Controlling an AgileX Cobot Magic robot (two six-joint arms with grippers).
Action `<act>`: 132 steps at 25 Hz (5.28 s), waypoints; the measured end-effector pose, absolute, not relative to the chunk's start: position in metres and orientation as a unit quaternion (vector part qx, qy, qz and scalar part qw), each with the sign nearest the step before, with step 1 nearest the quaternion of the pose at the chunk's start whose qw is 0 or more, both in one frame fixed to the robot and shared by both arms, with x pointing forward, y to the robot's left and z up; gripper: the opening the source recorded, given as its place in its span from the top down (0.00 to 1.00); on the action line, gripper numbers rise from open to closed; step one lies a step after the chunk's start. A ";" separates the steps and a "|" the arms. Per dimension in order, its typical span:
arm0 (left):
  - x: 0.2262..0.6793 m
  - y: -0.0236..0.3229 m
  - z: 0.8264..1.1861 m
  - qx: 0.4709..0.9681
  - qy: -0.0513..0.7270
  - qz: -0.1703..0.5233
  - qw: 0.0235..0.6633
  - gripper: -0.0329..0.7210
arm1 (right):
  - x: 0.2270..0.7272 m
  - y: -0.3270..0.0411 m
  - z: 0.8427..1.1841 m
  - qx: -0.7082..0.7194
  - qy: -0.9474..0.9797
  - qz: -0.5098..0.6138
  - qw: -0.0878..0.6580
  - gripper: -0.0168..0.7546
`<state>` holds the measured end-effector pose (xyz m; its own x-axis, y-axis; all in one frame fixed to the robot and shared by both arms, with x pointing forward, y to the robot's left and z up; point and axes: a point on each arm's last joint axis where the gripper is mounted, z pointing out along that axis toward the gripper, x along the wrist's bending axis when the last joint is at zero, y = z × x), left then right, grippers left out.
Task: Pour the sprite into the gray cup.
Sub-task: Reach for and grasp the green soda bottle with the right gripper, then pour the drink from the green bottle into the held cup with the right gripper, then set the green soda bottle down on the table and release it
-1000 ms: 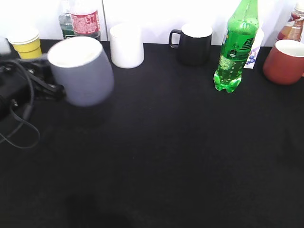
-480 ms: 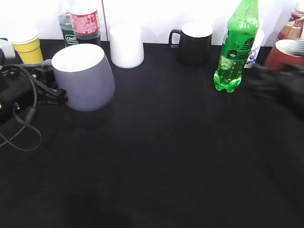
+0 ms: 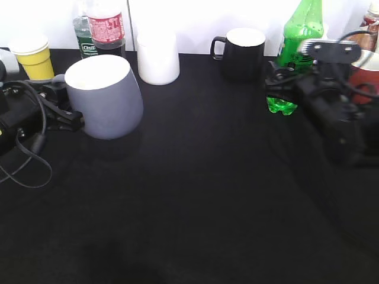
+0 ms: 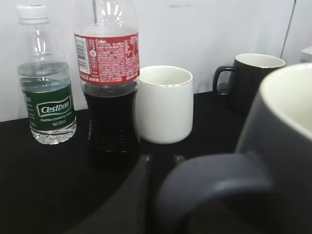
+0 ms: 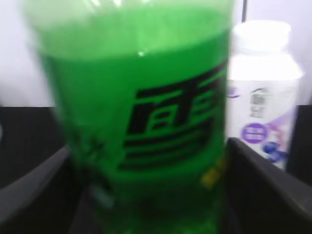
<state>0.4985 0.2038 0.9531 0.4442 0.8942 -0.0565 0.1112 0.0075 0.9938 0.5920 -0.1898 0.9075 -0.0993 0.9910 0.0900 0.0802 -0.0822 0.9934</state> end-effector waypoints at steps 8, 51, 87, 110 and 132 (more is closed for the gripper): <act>0.498 0.203 0.953 0.621 0.403 0.335 0.582 0.85 | 0.609 -0.184 0.896 0.501 0.514 0.535 0.445 0.37; 0.490 0.193 0.941 0.701 0.352 0.293 0.546 0.85 | 0.573 -0.089 0.984 -0.205 0.684 0.252 0.653 0.41; 0.490 0.193 0.941 0.701 0.349 0.294 0.548 0.85 | 0.575 -0.089 0.987 -0.057 0.706 0.381 0.594 0.42; 0.616 0.290 0.885 0.559 0.507 0.449 0.478 0.77 | 0.600 -0.136 0.981 0.440 0.587 0.572 0.366 0.42; 0.469 0.261 1.026 0.632 0.487 0.398 0.453 0.56 | 0.620 -0.201 0.895 0.461 0.536 0.570 0.418 0.42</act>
